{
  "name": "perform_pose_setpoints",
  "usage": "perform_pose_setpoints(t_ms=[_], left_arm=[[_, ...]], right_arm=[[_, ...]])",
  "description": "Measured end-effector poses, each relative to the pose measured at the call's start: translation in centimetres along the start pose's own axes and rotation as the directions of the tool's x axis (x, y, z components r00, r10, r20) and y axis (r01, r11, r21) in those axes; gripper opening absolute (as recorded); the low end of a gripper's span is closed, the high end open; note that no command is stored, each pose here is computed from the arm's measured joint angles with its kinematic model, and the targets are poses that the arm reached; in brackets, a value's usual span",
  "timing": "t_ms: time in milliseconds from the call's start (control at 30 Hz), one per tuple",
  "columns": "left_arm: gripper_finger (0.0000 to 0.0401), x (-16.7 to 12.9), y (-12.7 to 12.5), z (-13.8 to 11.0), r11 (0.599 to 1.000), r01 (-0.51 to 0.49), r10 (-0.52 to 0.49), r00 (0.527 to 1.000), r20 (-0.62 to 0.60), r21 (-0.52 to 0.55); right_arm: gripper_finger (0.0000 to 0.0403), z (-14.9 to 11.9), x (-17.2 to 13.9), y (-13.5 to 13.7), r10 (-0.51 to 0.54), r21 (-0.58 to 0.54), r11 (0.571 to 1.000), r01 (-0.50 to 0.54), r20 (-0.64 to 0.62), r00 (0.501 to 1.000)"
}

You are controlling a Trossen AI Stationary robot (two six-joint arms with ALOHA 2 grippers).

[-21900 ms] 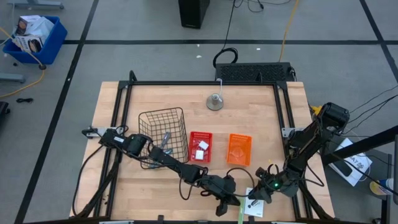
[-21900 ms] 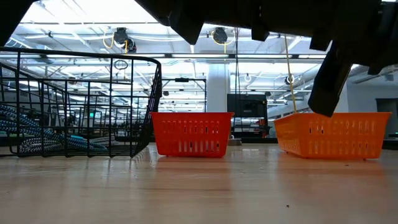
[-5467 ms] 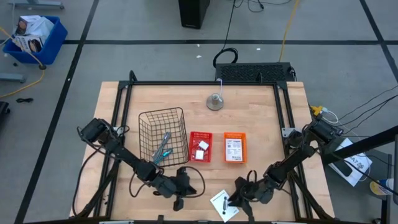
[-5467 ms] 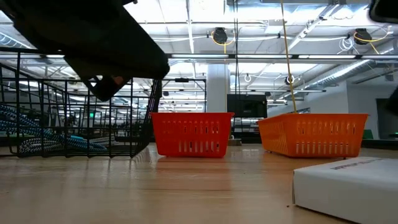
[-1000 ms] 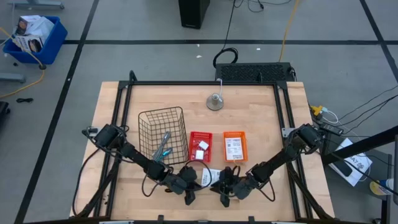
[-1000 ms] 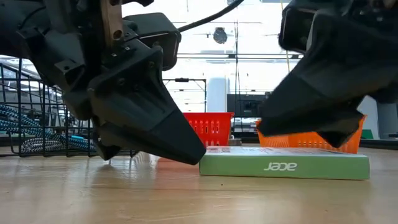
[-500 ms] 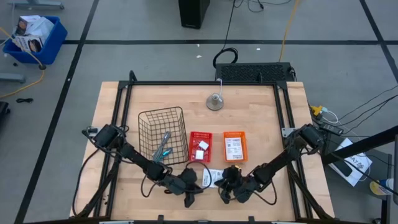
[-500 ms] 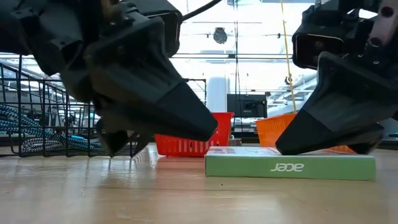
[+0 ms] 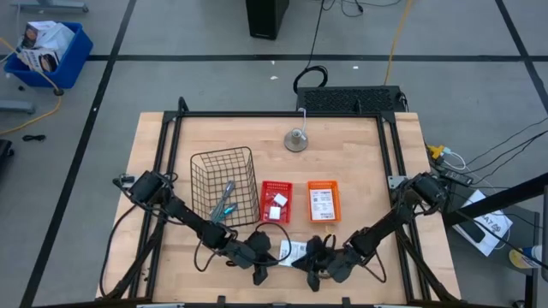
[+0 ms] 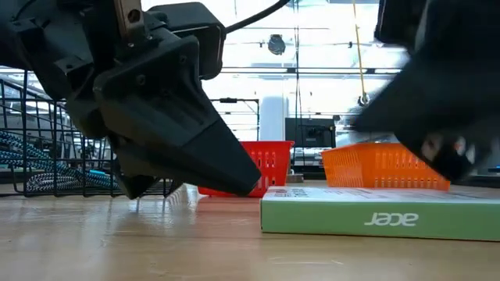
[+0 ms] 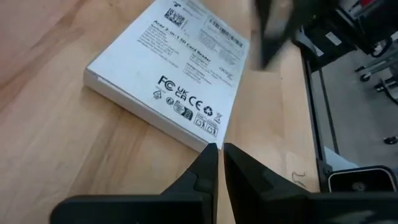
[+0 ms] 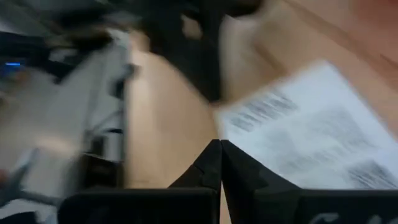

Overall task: Pick and place items into bin
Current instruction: Put the card reader box into the orange basket

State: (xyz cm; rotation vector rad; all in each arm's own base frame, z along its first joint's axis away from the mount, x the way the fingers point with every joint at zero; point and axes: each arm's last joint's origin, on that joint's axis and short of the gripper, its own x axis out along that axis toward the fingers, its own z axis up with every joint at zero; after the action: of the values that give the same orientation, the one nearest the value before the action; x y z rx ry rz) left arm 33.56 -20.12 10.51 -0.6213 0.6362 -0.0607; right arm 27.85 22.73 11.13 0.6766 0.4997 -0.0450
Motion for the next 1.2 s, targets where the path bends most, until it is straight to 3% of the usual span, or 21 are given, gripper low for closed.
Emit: perform_pose_setpoints(t_ms=[100, 167, 400, 633, 1000, 1200], left_arm=[[0.0031, 0.0, 0.2, -0.1, 1.0, -0.029, 0.029, 1.0, -0.004, 0.005], [0.003, 0.0, 0.4, -0.1, 0.998, -0.057, 0.057, 0.998, 0.007, 0.009], [0.003, 0.0, 0.9, -0.2, 0.994, -0.11, 0.11, 0.994, -0.004, 0.001], [0.003, 0.1, 1.2, 0.0, 0.993, -0.117, 0.117, 0.993, 0.0, -0.008], [0.003, 0.3, 1.9, 0.9, 0.992, -0.126, 0.126, 0.992, 0.003, -0.022], [0.003, 0.3, 1.9, 0.9, 0.992, -0.125, 0.125, 0.992, 0.003, -0.022]], right_arm=[[0.0001, 0.2, -0.6, 1.5, 0.103, -0.053, 0.993, -0.101, 0.041, 0.994], [0.0001, 0.0, -1.4, 2.1, 0.113, -0.079, 0.991, -0.11, 0.029, 0.993], [0.0, -2.0, -3.8, 1.0, -0.133, -0.08, 0.988, 0.131, -0.024, 0.991], [0.0, -2.7, -4.3, -0.7, -0.286, -0.067, 0.957, 0.281, -0.078, 0.955], [0.0, -3.1, -4.6, -1.3, -0.332, -0.062, 0.943, 0.326, -0.147, 0.932], [0.0, -3.7, -2.9, -2.1, -0.328, -0.032, 0.945, 0.327, -0.151, 0.933]])
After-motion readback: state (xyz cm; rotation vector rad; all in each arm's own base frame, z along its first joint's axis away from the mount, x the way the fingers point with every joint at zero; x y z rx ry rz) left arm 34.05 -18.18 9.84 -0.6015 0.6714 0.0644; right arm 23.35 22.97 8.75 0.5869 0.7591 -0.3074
